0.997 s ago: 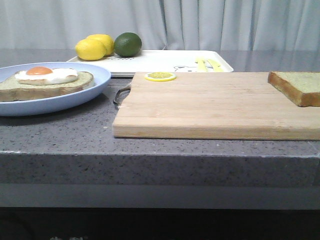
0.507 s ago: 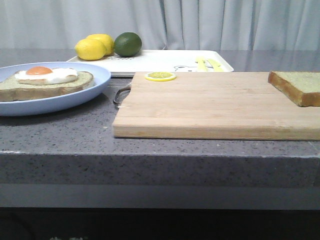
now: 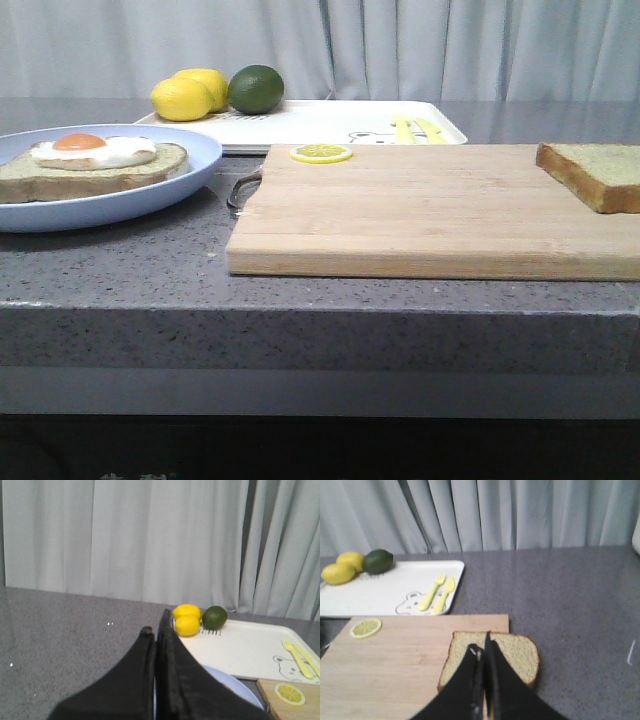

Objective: Place bread and move sandwich to tray

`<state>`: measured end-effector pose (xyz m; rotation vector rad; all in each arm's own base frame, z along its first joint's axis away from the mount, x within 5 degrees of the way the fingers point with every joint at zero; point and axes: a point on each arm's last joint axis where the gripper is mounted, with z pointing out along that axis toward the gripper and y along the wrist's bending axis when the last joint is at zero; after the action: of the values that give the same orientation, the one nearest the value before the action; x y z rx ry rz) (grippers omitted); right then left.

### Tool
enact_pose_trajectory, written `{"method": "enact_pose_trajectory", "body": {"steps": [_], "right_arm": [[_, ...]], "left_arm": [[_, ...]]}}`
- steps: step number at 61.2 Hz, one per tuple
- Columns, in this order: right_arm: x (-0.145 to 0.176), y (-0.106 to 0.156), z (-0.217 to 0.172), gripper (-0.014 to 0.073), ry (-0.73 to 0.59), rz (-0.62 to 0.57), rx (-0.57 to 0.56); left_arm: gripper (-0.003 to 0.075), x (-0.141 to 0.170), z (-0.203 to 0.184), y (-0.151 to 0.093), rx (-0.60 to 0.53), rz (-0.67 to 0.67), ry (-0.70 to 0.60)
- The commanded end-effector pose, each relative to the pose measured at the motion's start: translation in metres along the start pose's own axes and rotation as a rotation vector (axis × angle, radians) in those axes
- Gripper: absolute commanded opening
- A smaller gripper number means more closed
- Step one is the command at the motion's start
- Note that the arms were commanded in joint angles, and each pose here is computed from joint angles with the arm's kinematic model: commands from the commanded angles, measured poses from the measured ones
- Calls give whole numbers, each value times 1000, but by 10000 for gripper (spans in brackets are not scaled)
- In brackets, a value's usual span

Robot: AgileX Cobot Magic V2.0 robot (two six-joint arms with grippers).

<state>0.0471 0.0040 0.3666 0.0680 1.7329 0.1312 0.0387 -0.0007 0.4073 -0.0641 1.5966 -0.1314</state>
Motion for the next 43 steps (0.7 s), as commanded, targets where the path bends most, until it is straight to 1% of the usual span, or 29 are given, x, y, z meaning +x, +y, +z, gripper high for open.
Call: {"method": "enact_pose_trajectory", "body": {"steps": [1,4,11,16,24,28,32,35,36,37,39,40,42,43], "right_arm": [[-12,1,13,-66,8,-5,2],[-10,0,20,-66,41,-4,5],[-5,-1,36,-66,109,-2,13],[1,-2,45,-66,160,0,19],[11,-3,57,-66,251,2,28],[13,-4,62,-47,280,3,32],[15,-4,68,64,303,4,34],[16,-5,72,184,319,4,36],[17,-5,73,218,324,4,37],[17,-5,74,269,325,5,37],[18,-5,77,333,330,5,38],[19,-5,78,377,330,5,39],[19,-5,80,440,331,5,39],[20,-6,81,459,332,6,40]], "left_arm": [[-20,-10,13,-3,18,-20,0],[-20,-7,17,-3,11,-19,47],[-20,1,31,-2,5,-18,95],[-20,9,42,-1,-4,-17,153],[-19,15,52,0,-20,3,195],[-10,16,56,2,-31,29,205],[59,16,59,2,-31,51,206],[155,16,61,2,-30,60,206],[199,16,61,2,-30,60,209],[230,16,61,2,-30,60,206],[293,15,62,1,-29,60,201],[339,15,63,1,-28,60,201],[403,15,64,1,-28,60,198],[424,15,64,1,-27,60,196]]}}
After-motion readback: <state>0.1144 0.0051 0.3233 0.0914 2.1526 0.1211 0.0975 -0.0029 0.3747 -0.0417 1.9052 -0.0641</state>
